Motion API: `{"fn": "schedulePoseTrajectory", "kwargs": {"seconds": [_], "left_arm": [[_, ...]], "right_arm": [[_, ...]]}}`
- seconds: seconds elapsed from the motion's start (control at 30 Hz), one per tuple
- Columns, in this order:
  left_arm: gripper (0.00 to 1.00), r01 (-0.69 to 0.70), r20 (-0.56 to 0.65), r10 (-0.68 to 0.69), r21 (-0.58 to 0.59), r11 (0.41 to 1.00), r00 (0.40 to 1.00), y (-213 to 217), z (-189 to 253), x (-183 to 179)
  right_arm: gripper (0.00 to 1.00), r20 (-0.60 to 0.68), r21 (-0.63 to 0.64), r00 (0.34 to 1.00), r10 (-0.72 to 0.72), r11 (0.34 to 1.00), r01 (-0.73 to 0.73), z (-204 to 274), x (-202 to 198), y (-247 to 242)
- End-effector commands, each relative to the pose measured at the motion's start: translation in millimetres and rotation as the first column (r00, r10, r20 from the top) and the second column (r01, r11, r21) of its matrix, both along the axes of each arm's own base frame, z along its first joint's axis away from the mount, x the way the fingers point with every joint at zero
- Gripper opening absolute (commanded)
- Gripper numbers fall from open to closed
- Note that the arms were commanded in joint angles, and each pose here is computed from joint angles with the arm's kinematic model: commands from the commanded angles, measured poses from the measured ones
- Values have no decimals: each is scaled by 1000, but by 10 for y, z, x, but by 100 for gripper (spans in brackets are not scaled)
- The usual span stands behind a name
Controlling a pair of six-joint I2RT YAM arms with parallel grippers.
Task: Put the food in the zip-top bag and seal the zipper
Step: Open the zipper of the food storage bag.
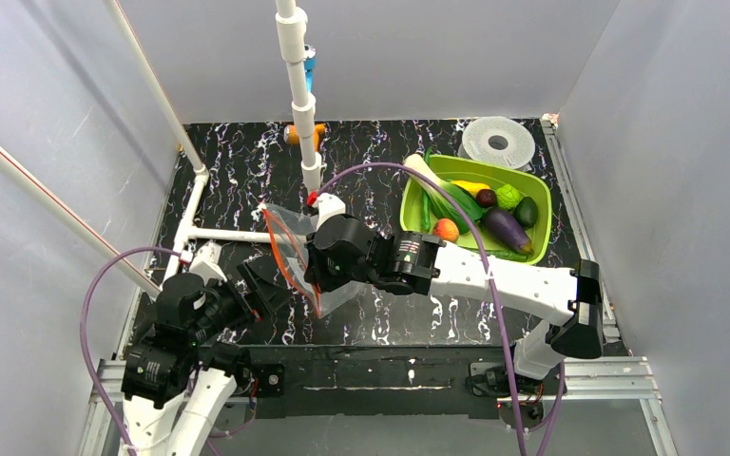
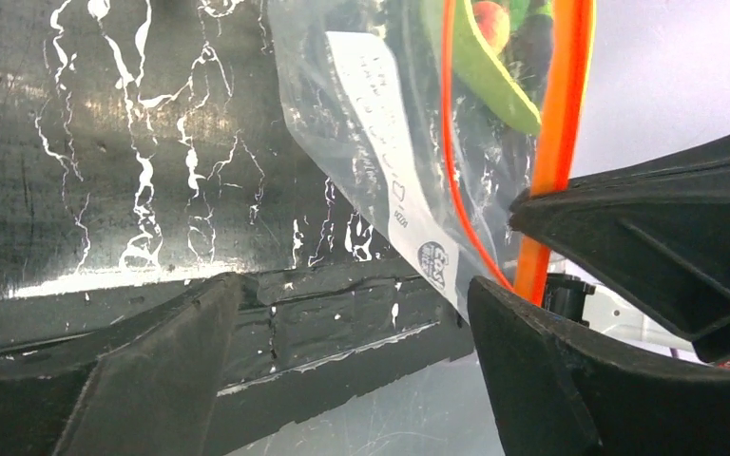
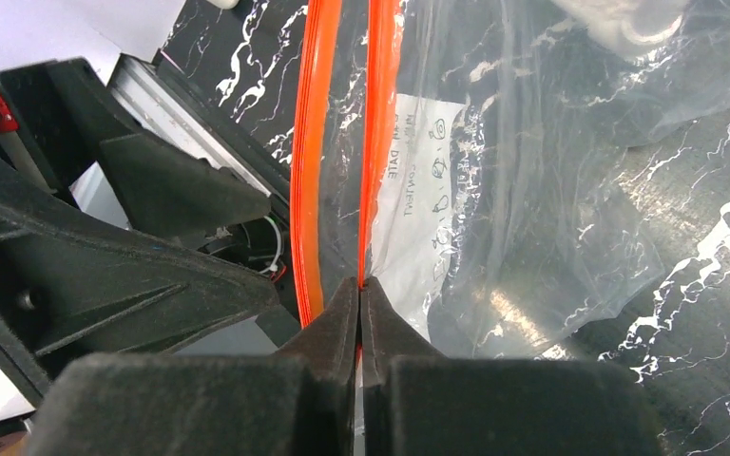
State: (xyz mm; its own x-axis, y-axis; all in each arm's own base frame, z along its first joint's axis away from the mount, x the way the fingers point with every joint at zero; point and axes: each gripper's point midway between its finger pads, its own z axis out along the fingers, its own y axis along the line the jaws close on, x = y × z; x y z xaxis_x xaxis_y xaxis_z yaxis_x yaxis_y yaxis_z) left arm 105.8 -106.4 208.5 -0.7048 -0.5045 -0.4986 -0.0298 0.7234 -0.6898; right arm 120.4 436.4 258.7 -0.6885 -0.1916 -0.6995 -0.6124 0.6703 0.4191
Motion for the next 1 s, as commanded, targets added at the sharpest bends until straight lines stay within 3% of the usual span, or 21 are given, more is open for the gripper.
{"fn": "schedulePoseTrajectory", "kwargs": {"seconds": [0.0,0.2,0.57,0.67,0.8,0.97], "left_arm": [[92,49,90,-48,-12,999,995,-76,280,93],[91,27,150,-24,-19,999,988,-81,447,258],[60,10,130,-21,87,996,991,-43,397,613],[58,5,127,-21,125,992,992,3,388,625],[43,17,113,-34,149,989,993,21,378,595],[12,37,141,-66,203,978,988,80,504,518]], "right_arm": [[1,-6,72,1000,-3,997,4,231,13,57],[1,-20,84,1000,15,996,-13,239,-21,98],[1,-27,118,999,24,993,-21,333,-57,87],[1,-40,146,998,41,989,-35,384,-102,104],[1,-56,193,996,67,980,-56,484,-159,143],[1,-88,241,992,90,968,-66,541,-224,183]]}}
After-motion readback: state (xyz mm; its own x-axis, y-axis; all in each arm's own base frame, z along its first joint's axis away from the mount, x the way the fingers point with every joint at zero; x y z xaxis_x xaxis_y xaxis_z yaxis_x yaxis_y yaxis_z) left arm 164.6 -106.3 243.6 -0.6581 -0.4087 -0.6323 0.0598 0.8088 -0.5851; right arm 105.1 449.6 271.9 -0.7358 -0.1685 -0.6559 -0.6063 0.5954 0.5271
